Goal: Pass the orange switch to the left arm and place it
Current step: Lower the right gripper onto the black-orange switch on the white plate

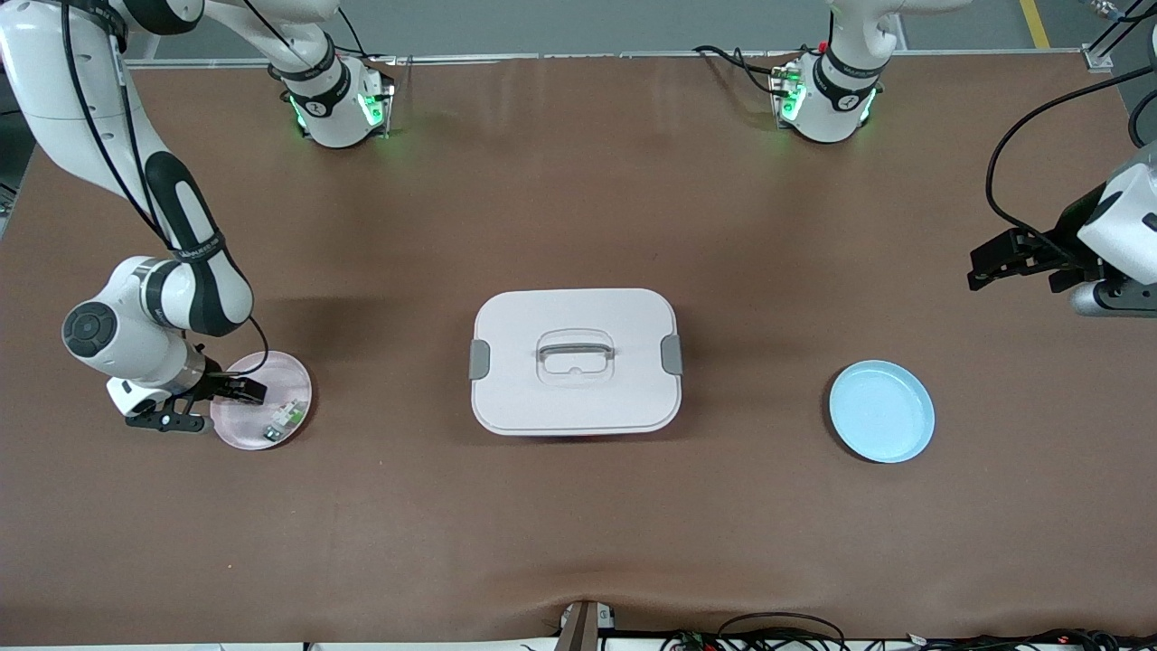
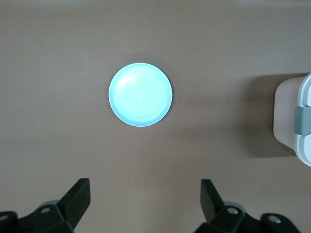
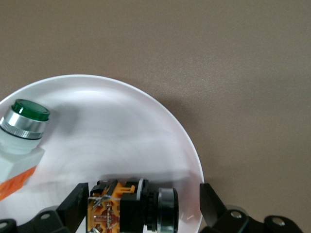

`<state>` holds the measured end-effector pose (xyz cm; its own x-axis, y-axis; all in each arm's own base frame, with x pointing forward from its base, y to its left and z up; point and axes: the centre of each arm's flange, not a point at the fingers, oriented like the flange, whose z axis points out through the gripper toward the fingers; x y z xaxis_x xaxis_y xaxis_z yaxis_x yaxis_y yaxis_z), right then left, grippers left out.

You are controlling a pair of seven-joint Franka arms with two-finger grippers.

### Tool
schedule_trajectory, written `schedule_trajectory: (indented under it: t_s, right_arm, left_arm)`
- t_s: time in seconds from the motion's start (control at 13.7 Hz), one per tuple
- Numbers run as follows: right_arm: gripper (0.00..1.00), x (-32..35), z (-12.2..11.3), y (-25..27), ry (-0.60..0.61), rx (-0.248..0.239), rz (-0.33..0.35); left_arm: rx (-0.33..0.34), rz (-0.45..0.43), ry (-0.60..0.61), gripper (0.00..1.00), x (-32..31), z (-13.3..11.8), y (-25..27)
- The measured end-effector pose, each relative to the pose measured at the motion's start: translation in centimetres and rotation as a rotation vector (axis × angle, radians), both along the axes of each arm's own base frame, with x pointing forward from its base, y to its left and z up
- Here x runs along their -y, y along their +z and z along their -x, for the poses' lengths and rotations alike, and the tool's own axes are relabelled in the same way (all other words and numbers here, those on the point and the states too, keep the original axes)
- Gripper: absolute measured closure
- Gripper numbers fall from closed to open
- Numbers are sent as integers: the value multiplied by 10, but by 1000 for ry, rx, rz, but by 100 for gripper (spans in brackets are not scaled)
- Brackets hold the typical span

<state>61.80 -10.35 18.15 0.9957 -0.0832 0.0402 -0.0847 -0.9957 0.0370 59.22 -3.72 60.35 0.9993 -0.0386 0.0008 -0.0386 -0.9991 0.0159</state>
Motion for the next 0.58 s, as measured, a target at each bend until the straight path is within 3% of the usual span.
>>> schedule_trajectory:
  t_s: [0.58]
  right_arm:
    - [0, -3, 0, 0, 5, -13, -4]
  left_arm:
    - [-8, -1, 3, 0, -1, -1, -4]
